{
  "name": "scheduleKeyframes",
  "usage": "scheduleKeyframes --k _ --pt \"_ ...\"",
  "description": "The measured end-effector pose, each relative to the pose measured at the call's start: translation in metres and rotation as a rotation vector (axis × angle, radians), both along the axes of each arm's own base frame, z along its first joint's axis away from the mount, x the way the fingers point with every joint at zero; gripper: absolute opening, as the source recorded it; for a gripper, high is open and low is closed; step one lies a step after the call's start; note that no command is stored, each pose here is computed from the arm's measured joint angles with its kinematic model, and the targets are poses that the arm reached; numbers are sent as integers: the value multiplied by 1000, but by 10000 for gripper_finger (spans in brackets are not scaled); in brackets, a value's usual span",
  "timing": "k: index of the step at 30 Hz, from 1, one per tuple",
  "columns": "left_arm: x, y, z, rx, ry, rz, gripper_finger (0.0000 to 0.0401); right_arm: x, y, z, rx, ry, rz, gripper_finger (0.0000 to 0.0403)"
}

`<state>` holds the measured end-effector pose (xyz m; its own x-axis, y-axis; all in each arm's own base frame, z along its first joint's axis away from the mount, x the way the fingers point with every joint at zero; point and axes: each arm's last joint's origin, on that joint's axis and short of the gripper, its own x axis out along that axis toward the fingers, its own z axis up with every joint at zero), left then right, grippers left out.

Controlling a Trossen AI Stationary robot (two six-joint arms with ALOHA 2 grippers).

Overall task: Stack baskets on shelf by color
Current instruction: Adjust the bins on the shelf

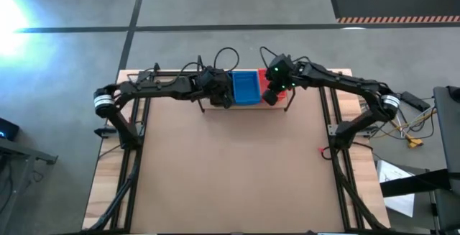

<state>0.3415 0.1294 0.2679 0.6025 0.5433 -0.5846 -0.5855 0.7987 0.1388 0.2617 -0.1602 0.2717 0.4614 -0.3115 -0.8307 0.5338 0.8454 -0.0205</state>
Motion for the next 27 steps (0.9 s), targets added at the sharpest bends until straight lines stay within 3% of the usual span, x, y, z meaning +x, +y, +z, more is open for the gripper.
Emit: scheduleKeyframes --k 6,11,19,27 --pt "2 -13 -9 -64 38 -91 0 -20 9 -16 22 13 -31 9" --pt "5 -10 -26 -82 99 -91 0 -20 6 -38 25 32 -37 9" --pt "10 1 -43 -10 196 -132 0 -2 -3 -38 29 26 -42 9" --pt "7 3 -39 73 237 -101 0 8 -1 -25 26 -5 7 9"
